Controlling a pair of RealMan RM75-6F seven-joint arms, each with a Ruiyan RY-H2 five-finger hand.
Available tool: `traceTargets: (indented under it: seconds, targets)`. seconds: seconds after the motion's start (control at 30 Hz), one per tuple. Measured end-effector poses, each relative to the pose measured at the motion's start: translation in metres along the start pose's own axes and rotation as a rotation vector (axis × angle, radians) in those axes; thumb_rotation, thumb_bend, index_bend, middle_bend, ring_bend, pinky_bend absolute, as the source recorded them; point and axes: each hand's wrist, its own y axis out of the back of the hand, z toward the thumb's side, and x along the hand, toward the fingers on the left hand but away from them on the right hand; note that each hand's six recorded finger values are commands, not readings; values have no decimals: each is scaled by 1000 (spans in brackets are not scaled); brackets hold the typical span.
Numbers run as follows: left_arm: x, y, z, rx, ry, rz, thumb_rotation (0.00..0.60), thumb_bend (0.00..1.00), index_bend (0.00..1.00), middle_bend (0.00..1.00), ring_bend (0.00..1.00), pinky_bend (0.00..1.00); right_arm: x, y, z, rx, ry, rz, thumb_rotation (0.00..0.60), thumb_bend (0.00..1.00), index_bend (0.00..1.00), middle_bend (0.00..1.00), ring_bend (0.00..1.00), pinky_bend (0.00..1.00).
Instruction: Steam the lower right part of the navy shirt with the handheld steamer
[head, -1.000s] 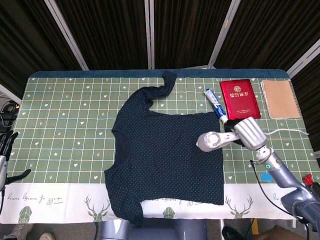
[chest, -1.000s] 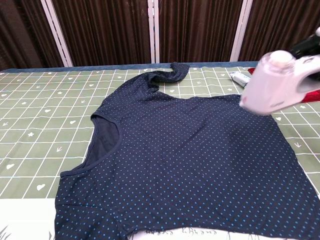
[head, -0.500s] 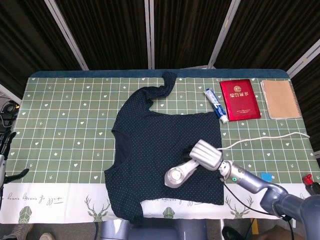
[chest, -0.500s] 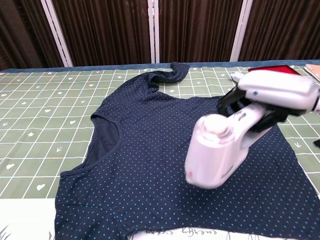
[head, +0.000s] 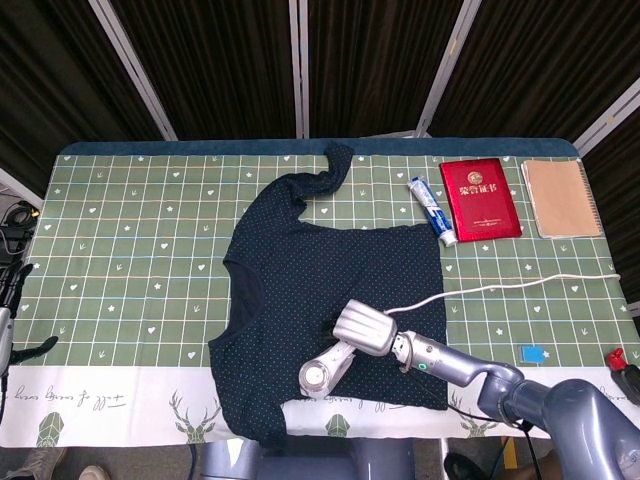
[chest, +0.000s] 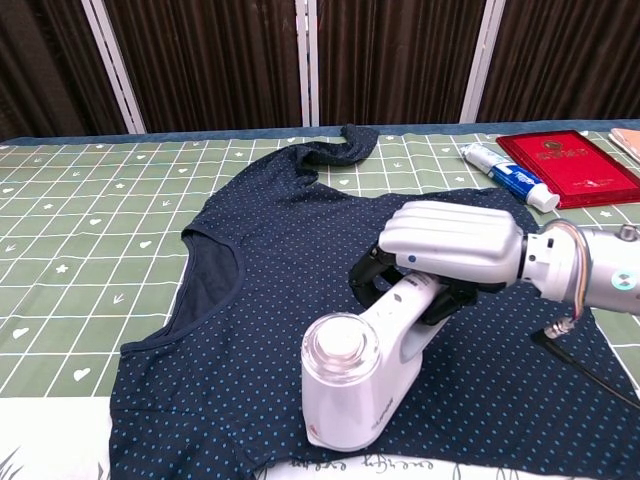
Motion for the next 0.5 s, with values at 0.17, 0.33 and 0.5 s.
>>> traceTargets:
  seconds: [0.17,0.33,0.5]
  targets:
    - [0,-1,-2,2,7,-3,600,0,0,0,0,0,0,-7,-6,-4,-6,11,600,827,832,648,679,939]
    - [-1,2,-2,-1,0,12,600,0,0,0,0,0,5,-13,-13,11,-13,28,600,825,824,644,679,939]
    - [-3,2,-3,-3,2,10,600,0,0,0,0,0,13,-17,-19,23,-27,34,600,826,822,644,679,938]
